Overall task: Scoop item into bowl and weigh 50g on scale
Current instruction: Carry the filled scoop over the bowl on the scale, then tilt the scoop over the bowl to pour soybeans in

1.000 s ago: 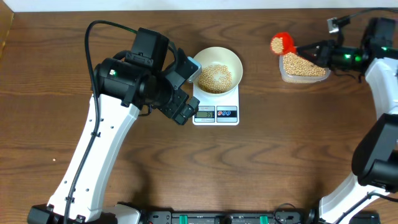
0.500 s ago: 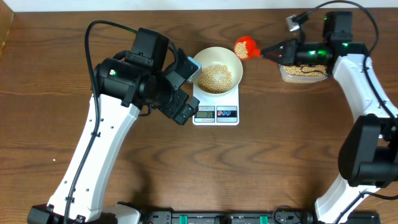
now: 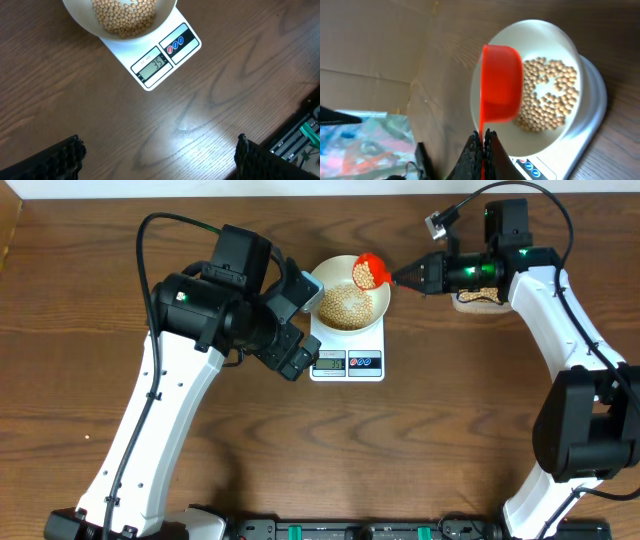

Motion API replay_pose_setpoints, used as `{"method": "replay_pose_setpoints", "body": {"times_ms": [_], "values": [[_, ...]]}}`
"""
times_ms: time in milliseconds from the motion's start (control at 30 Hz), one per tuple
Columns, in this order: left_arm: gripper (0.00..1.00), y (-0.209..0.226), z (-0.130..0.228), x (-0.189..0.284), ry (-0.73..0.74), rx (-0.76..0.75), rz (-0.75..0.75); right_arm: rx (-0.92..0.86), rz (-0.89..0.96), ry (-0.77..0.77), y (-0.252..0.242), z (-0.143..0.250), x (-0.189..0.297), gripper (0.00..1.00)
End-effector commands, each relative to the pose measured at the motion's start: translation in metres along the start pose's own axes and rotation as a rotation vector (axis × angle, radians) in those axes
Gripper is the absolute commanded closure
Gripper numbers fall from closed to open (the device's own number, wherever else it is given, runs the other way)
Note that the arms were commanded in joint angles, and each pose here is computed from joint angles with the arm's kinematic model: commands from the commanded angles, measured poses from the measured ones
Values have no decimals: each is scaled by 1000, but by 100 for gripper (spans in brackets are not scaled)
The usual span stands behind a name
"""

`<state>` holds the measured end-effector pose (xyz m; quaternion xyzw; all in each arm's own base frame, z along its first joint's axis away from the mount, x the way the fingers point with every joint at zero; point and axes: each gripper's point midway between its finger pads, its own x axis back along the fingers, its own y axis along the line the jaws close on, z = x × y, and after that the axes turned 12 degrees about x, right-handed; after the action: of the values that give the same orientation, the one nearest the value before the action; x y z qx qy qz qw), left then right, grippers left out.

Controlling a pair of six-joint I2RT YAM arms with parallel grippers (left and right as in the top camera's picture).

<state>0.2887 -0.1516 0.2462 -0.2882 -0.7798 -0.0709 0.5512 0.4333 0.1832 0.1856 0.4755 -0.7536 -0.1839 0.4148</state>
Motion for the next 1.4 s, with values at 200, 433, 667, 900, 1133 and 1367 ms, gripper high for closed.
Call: {"method": "replay_pose_setpoints", "body": {"times_ms": [200, 433, 667, 900, 1133, 1367], "values": [[2, -1, -2, 7, -23, 2, -9, 201, 149, 93, 11, -5, -9, 99], [2, -1, -2, 7, -23, 2, -10, 276, 229, 158, 15, -1, -19, 99], [2, -1, -2, 7, -23, 2, -10, 343, 266, 203, 16, 6, -27, 99], [2, -1, -2, 7, -23, 2, -10, 429, 317, 247, 15, 9, -33, 99], [2, -1, -2, 7, -23, 2, -10, 440, 328, 247, 14, 8, -34, 99], [2, -1, -2, 7, -23, 2, -10, 443, 328, 243, 14, 7, -34, 99]]}}
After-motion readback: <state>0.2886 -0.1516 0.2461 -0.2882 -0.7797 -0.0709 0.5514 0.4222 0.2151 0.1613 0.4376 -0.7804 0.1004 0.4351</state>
